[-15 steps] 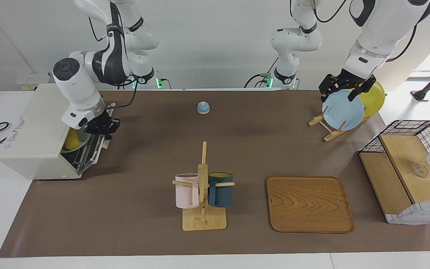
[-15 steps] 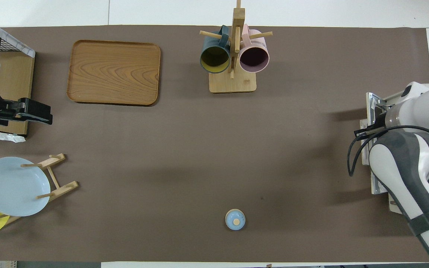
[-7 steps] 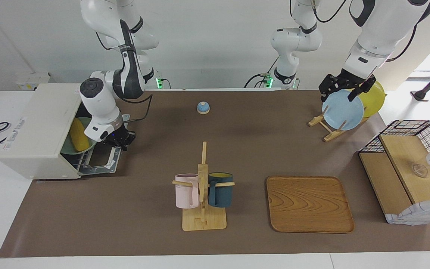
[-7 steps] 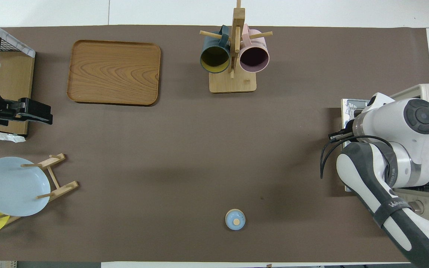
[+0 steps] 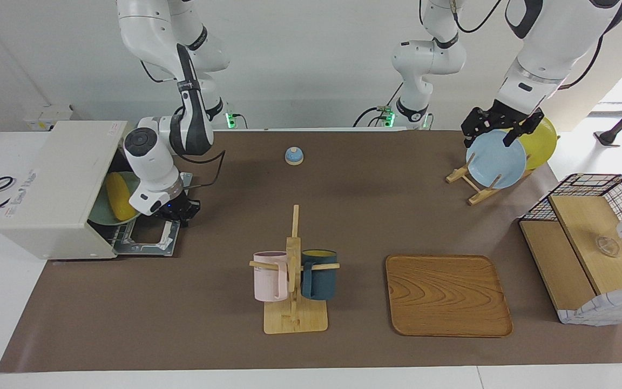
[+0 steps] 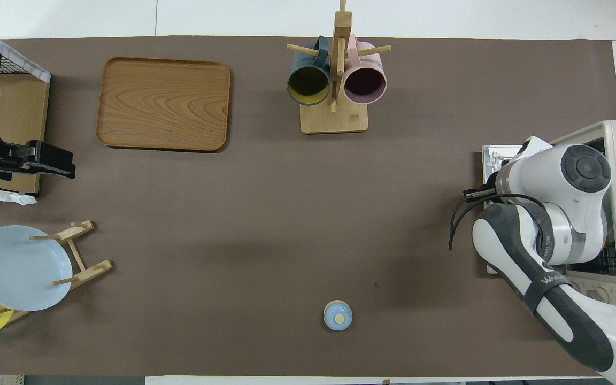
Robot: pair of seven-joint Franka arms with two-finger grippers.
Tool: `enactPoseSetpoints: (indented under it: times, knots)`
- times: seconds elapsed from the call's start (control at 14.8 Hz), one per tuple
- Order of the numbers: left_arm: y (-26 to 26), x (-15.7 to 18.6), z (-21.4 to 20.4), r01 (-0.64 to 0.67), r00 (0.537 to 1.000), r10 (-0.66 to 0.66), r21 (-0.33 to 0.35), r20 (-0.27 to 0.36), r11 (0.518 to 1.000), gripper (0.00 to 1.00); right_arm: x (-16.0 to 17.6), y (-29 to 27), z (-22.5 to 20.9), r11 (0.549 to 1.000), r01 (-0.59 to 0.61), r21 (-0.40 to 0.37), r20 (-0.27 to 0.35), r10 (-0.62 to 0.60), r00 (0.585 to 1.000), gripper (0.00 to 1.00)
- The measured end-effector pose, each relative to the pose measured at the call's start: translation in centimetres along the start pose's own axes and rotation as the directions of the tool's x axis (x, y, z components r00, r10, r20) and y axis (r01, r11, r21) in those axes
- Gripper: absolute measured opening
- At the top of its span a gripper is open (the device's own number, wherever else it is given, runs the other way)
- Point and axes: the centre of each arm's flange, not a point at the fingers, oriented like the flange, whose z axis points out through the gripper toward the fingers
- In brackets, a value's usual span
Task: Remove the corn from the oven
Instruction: 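Move the right gripper into the toaster oven toward the corn, then grasp the yellow corn cob inside the oven with the right gripper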
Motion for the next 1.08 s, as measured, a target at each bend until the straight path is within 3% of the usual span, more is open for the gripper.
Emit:
enactPoseSetpoints:
  times: [0.41,0.54,0.81,0.88,1.02,1.08]
  knots:
    - [0.0,0.0,0.0,0.0,1.0,0.0,0.0,0.0,1.0,1.0,1.6,-6.5,-0.9,0.997,-0.05,0.051,-0.026,0.052,0.998,0.01]
    - [0.0,0.0,0.0,0.0,1.0,0.0,0.0,0.0,1.0,1.0,2.3,-6.9,-2.8,0.997,-0.053,0.052,-0.005,0.053,0.999,0.01]
    - [0.0,0.0,0.0,0.0,1.0,0.0,0.0,0.0,1.0,1.0,1.8,-2.0,-11.0,0.992,-0.125,0.03,0.121,0.121,0.985,0.01]
    - [0.0,0.0,0.0,0.0,1.0,0.0,0.0,0.0,1.0,1.0,1.1,-0.5,-12.7,0.99,-0.139,0.001,0.131,0.138,0.982,0.01]
    - [0.0,0.0,0.0,0.0,1.0,0.0,0.0,0.0,1.0,1.0,-0.1,1.8,-14.6,0.985,-0.167,-0.044,0.133,0.171,0.976,0.13]
    - [0.0,0.0,0.0,0.0,1.0,0.0,0.0,0.0,1.0,1.0,-0.6,2.8,-14.5,0.982,-0.182,-0.051,0.132,0.187,0.973,0.13]
